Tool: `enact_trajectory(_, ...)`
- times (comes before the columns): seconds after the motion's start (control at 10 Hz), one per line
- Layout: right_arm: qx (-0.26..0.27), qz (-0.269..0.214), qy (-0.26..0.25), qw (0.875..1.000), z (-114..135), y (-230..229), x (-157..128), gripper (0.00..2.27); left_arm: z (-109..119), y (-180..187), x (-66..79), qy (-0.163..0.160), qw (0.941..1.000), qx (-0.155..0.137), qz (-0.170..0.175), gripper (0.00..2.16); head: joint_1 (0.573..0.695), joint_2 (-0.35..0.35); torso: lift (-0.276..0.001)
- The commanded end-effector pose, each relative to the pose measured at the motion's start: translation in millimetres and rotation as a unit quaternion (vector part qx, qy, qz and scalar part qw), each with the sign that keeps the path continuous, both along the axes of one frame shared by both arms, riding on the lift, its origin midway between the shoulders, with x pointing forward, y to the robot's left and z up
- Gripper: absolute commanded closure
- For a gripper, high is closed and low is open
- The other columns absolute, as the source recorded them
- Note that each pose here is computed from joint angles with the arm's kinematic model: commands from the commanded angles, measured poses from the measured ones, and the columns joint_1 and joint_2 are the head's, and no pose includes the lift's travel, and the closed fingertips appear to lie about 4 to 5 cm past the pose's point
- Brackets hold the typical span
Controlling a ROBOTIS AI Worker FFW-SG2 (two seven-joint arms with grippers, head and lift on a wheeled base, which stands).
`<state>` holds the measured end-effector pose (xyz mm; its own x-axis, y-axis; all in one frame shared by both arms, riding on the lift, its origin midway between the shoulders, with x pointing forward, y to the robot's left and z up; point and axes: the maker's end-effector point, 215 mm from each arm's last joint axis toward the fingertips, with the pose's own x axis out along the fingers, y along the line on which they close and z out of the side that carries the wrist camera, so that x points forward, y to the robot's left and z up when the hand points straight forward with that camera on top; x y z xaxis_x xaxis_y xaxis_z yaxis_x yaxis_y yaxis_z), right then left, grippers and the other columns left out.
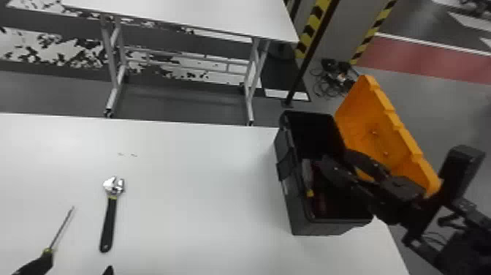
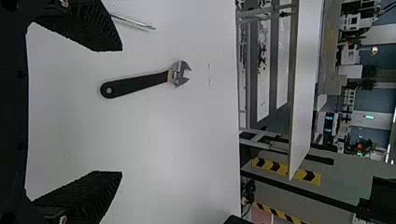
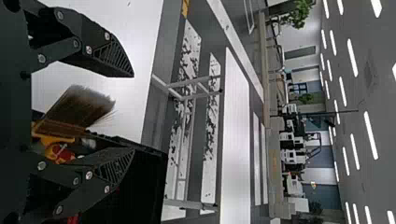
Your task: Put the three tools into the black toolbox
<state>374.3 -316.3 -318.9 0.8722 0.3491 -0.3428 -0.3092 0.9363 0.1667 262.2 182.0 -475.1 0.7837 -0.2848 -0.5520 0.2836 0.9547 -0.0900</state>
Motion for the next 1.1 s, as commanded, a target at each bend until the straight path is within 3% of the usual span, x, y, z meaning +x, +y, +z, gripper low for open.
enact_trajectory(0.0, 0.072, 0.012, 0.052, 0.996, -10.7, 23.1, -20.2, 0.06, -0.1, 12.6, 3.6, 0.002, 0.9999, 0.007, 0.011, 0.06, 0.695, -0.251, -0.051)
enact_trajectory(0.3, 0.139, 0.045, 0.084, 0.986, -15.3, 88.7, -45.5, 0.07, 5.0, 48.1, 10.3, 0.004, 0.9990, 0.030, 0.033, 0.07, 0.695, -0.124, -0.051)
enact_trajectory(0.6, 0.188, 0.069, 0.101, 0.975, -19.2, 130.2, -61.6, 0.08, -2.5, 102.6, 5.4, 0.022, 0.9966, 0.047, 0.064, 0.07, 0.695, 0.059, -0.051)
enact_trajectory(0.8, 0.207, 0.083, 0.107, 0.969, -20.8, 148.3, -67.8, 0.08, -9.7, 131.6, 0.2, 0.029, 0.9957, 0.042, 0.077, 0.09, 0.695, 0.200, -0.051)
enact_trajectory(1.0, 0.216, 0.093, 0.109, 0.966, -20.6, 157.7, -72.4, 0.08, -14.5, 146.0, 4.6, 0.030, 0.9955, 0.041, 0.080, 0.09, 0.695, 0.303, -0.051)
